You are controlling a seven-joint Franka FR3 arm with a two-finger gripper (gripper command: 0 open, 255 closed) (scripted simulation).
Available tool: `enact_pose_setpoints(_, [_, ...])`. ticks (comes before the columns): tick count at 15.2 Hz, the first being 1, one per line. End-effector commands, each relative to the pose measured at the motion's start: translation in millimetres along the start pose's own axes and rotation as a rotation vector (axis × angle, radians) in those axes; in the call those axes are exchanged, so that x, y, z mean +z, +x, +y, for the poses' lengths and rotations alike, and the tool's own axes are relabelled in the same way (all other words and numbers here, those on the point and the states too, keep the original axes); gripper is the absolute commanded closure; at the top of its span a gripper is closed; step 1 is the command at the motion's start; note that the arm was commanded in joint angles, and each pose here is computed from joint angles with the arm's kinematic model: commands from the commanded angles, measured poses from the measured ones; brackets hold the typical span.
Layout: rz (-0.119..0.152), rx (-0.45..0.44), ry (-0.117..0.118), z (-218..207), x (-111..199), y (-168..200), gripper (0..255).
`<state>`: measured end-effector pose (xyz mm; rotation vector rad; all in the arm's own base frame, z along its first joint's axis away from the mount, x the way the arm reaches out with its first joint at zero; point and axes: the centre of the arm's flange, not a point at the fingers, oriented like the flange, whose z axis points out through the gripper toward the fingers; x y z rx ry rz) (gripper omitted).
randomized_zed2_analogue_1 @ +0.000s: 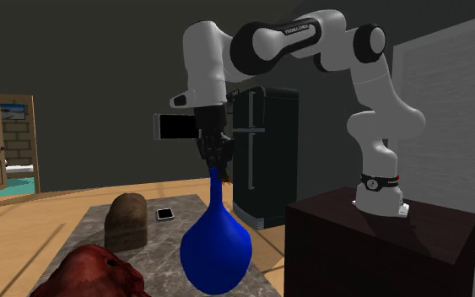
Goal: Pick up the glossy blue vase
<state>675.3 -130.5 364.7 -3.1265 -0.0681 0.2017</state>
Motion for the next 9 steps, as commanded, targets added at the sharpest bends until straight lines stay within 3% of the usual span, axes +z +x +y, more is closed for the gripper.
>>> enact_pose_setpoints(1, [0.001, 0.000, 0.000, -1, -12, -2, 255])
enact_pose_setpoints(9, [0.001, 0.000, 0.000, -1, -44, -6, 255])
